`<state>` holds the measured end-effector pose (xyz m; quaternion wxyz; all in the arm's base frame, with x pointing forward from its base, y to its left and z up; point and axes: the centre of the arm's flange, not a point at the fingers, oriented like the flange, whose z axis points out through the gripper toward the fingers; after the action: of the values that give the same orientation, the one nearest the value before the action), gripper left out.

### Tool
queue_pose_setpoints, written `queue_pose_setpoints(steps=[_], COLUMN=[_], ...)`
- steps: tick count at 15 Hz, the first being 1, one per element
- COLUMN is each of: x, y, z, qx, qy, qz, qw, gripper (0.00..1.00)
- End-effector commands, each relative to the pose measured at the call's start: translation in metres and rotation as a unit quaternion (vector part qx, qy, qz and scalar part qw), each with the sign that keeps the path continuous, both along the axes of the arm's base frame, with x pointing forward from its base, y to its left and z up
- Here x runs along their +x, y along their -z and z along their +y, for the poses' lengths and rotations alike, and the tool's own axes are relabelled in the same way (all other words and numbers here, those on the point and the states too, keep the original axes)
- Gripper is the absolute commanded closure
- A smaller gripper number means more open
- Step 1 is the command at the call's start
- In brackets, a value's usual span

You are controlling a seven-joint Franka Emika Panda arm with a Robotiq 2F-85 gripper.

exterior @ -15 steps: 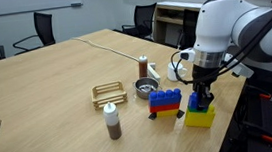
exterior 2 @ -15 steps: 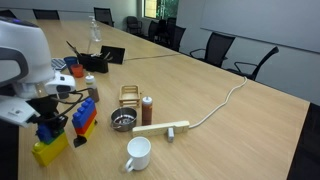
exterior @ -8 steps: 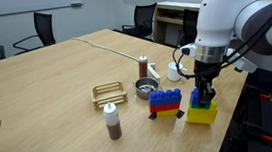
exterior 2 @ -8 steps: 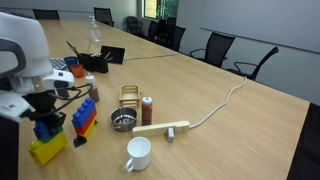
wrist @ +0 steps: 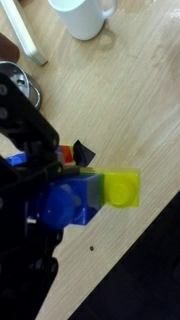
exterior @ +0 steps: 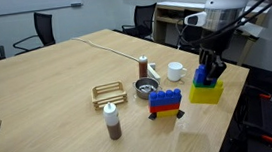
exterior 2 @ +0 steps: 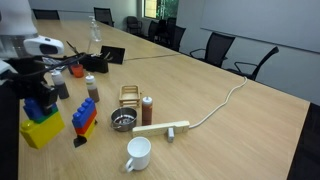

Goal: Stack the blocks on the table

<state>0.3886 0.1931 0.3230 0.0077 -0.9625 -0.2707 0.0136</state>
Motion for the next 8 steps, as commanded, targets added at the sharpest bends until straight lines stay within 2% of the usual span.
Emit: queue_pose_setpoints(steps=[1,5,8], x=[0.007,0.034,0.052], y=[-0.048,-0.094,-0.101], z=[0.004,0.020,0.034], qx=[-0.022,-0.046,-0.052], qy=[-0.028,-0.076,-0.123], qz=[-0.032,-0.093,-0.106], qw=[0.9988,0.9917,0.9853], gripper=[0.89,0.89,0.89])
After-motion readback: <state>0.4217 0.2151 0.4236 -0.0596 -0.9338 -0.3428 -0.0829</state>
